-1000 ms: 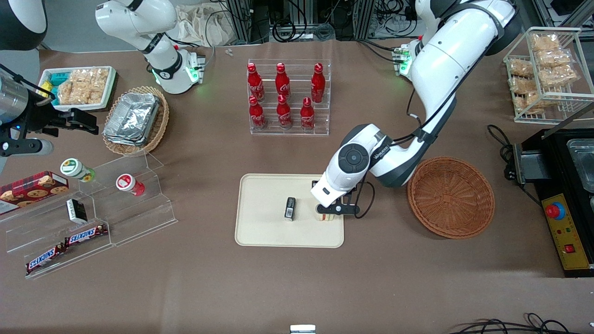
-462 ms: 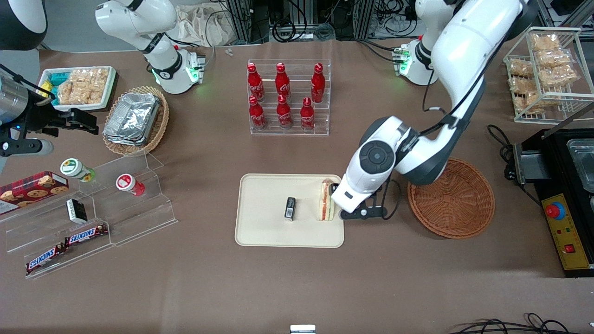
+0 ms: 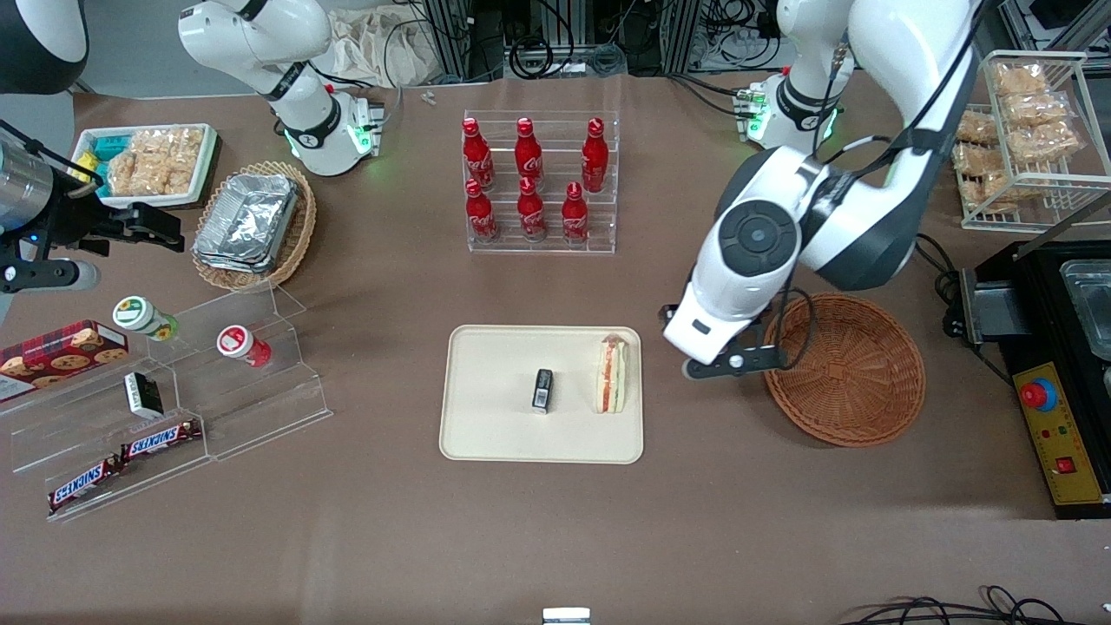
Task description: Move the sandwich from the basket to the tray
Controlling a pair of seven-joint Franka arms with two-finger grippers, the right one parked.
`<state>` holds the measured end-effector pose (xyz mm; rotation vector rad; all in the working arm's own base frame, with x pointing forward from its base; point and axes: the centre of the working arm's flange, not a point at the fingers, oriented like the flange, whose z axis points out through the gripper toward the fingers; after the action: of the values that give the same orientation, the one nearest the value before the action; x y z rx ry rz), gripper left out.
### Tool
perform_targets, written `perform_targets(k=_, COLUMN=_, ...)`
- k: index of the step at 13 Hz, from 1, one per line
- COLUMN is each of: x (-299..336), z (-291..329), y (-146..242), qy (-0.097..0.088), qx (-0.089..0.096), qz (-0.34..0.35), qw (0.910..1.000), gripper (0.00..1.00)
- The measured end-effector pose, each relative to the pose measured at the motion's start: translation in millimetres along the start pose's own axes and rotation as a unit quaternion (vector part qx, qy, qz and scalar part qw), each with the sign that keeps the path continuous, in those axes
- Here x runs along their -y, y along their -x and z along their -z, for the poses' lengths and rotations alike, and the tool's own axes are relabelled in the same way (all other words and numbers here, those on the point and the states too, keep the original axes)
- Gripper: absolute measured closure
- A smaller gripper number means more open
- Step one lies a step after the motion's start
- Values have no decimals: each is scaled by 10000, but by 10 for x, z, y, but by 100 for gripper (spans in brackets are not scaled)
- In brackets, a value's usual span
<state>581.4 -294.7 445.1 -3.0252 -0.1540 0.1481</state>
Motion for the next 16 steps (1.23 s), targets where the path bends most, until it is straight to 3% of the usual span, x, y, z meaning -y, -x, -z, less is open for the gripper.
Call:
perform_targets(k=2, x=375, z=166, y=-60, qy=-45, qx=124, qz=-33, qw=9999, gripper=0)
perform_targets(k=5, x=1110, z=426, y=-170, qy=143, qx=381, qz=-213, qw=9989, gripper=0)
perform_targets(k=8, x=1681, z=716, y=-140, qy=72, qx=655, qz=-145, qw=9977, gripper=0)
perform_targets(k=16, x=2133, z=789, y=-231, qy=73, qx=733, qz=231, qw=9970, gripper=0)
